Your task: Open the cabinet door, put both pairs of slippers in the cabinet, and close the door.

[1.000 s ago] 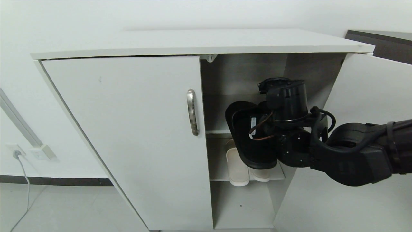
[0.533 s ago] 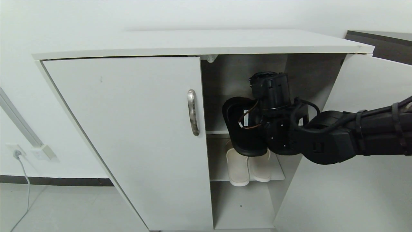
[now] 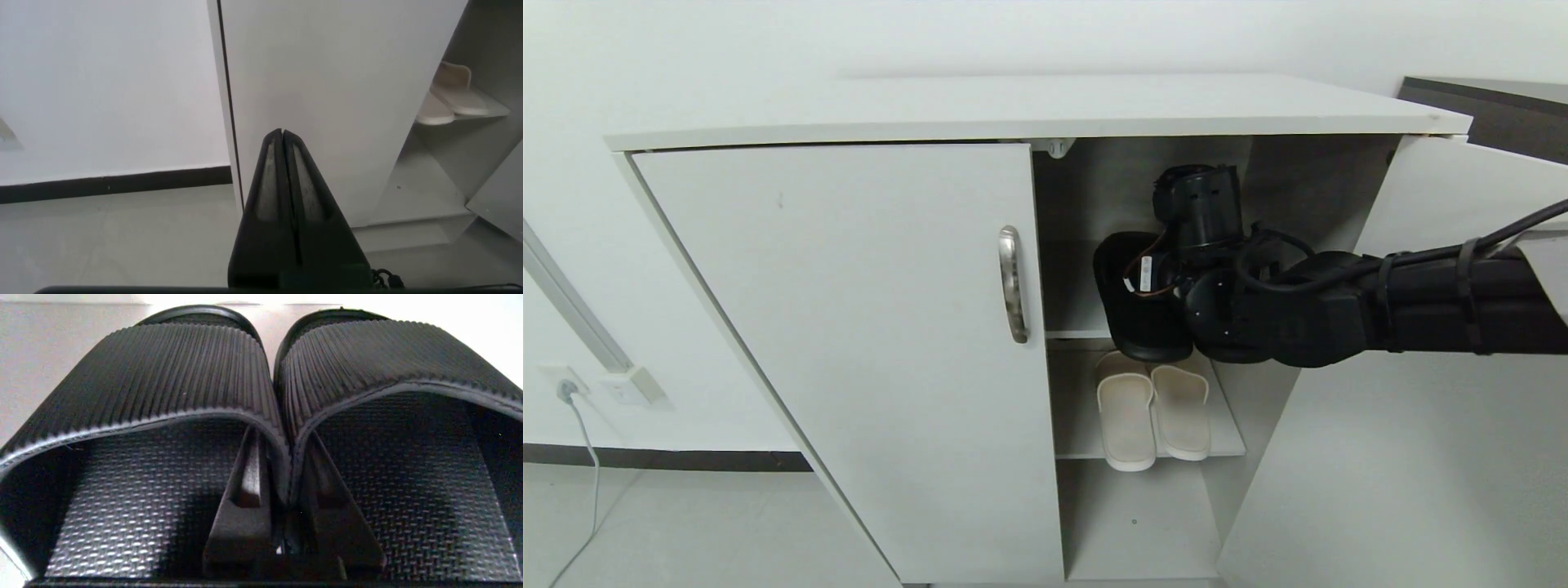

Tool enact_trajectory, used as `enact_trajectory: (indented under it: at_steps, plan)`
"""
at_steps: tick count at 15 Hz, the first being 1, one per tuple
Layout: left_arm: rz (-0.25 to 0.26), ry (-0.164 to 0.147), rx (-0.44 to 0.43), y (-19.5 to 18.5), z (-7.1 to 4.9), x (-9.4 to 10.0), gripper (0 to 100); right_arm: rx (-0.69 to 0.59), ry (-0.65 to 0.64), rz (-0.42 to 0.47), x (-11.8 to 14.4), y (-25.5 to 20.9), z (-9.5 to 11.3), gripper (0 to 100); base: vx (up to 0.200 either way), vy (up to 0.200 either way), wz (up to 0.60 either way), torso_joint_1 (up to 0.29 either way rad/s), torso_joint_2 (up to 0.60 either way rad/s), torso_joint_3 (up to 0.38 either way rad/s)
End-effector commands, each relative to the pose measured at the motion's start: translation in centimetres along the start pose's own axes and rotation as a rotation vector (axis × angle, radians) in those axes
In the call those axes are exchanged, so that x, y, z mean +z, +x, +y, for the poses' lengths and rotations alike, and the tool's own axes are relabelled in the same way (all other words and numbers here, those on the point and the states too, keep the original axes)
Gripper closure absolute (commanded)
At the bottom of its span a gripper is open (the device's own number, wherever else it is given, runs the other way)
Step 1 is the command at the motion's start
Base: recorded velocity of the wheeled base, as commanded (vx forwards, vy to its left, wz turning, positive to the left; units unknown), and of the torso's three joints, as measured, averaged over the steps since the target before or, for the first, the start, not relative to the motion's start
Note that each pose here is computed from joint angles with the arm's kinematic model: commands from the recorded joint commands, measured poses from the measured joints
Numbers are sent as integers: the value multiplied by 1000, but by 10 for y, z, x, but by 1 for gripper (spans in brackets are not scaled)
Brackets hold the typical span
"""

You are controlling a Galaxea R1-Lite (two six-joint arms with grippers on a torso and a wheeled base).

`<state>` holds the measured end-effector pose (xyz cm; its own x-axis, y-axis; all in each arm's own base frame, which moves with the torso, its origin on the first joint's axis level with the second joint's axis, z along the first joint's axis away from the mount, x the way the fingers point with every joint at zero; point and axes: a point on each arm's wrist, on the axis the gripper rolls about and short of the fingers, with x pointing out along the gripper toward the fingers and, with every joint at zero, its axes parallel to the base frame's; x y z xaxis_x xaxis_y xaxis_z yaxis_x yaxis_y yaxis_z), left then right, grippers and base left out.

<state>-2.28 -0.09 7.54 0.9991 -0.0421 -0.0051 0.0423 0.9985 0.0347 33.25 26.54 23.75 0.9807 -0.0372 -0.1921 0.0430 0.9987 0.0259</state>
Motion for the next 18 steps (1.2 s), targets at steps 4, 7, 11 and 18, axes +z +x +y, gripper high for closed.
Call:
enact_trajectory:
  at_steps: [4,7,11,18]
  plan:
    - [-1,0,-1,0,0,0,100,-1,-8,12,-6,5,3,100,0,0,0,0,0,0]
    - [-1,0,-1,0,0,0,100,-2,-8,13,-7,5,3,100,0,0,0,0,0,0]
    - [1,0,1,0,0,0,100,0,-8,13,-7,5,3,100,0,0,0,0,0,0]
    - [0,-1,1,0,0,0,100,-1,-18,26,-11,4,1,0,0,0,0,0,0,0]
